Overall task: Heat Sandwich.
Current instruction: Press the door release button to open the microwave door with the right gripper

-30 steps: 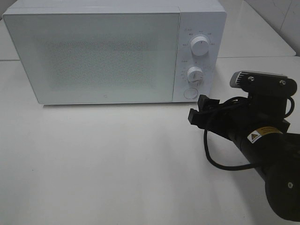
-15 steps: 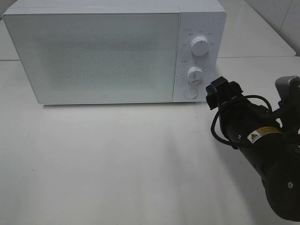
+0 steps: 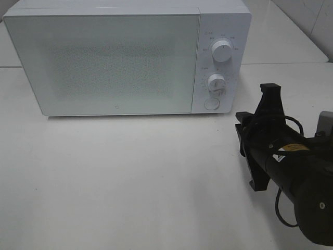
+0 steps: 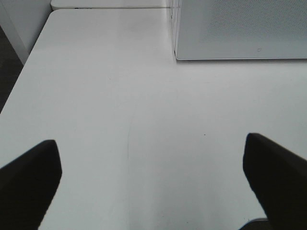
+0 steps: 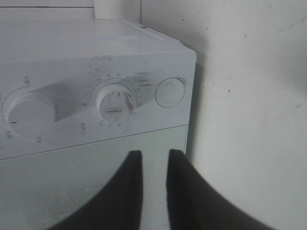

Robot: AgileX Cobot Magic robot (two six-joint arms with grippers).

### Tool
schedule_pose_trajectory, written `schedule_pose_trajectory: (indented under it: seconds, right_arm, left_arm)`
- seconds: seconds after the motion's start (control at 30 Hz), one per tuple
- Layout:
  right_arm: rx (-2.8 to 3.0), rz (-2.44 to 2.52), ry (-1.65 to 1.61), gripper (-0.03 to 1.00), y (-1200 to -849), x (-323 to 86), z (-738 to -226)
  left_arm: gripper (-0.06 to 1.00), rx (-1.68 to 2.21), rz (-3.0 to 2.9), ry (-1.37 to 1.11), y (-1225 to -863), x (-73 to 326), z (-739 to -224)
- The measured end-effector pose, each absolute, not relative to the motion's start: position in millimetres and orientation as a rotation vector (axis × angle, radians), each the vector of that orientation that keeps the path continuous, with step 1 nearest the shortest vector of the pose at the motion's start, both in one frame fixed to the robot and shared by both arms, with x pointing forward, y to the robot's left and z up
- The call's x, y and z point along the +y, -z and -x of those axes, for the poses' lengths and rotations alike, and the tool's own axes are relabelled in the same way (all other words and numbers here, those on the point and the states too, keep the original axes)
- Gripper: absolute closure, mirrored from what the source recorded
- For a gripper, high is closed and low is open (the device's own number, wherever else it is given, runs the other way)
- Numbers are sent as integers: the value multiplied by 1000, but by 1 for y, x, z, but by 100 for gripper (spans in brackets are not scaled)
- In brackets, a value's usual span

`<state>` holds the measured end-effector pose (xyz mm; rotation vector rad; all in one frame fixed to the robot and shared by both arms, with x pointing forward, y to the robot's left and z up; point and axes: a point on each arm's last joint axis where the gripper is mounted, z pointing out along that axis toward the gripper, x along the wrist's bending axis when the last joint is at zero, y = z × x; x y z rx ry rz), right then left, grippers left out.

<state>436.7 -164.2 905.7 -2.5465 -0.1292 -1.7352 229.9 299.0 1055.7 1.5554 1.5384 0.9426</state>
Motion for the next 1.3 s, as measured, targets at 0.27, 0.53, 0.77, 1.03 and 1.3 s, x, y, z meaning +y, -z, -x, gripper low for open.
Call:
schedule_pose_trajectory:
  seconds: [0.27,0.53,0.77,1.03,1.3]
  right_arm:
    - [-135,2576,1677,96,-902,-163,-435]
    - [-144,2595,1664,96,-898,-162,-437]
    - [-173,2601,1653,96,-894,-161,-455]
    - [-168,2574,1649,96,-890,-157,-487]
    - [-135,2571,1620,96,-882,-158,-512]
  left_arm:
    - [-3,1538,-1555,-943,-1056,299,-230]
    - [-3,1538,-1555,-943,-1056,299,-230]
    - [-3,1538,-1555,-943,-1056,299,-230]
    - [-3,1538,-1555,-943,-1056,299,-230]
    - [-3,1538,-1555,-943,-1056,299,-230]
